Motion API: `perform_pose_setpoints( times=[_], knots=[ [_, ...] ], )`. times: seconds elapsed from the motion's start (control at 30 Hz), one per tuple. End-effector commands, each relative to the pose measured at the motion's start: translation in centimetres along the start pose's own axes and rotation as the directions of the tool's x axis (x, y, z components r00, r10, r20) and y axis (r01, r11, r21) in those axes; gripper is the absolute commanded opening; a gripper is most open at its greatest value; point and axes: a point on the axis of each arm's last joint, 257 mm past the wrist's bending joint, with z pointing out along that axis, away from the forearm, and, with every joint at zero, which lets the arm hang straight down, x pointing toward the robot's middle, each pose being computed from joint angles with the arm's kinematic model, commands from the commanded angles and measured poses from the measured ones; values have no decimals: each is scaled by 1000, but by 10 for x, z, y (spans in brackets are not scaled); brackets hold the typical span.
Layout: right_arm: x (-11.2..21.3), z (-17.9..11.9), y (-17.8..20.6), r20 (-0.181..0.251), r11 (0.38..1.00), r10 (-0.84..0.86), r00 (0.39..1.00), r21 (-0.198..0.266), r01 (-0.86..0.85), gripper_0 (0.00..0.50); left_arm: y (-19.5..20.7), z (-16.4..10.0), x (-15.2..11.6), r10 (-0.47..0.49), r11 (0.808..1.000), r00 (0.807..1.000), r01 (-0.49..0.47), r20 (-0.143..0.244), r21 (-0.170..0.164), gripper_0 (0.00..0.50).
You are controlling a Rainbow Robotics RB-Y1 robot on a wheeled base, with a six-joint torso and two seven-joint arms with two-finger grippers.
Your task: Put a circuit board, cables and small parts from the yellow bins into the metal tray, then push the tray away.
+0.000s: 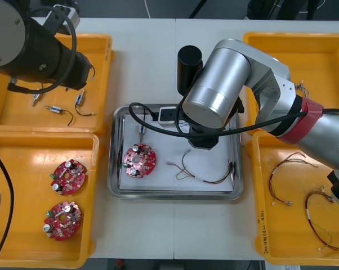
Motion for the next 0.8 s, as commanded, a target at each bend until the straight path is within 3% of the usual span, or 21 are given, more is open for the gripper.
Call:
perform_pose_setpoints(
  times=[0.03,0.27,0.4,0.47,0.8],
  knots=[
    [-26,-28,-17,58,998,-27,998,59,24,0,0,-11,5,-149,989,988,148,35,30,4],
    [-26,-28,-17,58,998,-27,998,59,24,0,-3,-13,14,-146,988,989,144,30,53,2],
    [-28,-21,-7,55,999,-29,998,36,28,0,-2,-12,14,-150,988,988,148,30,51,2],
    [-29,-24,-13,58,998,-30,998,53,27,0,-2,-13,14,-149,988,988,147,31,50,1],
    [-28,-24,-13,53,998,-29,998,52,27,0,-2,-15,6,-151,988,988,149,38,52,1]
  ],
)
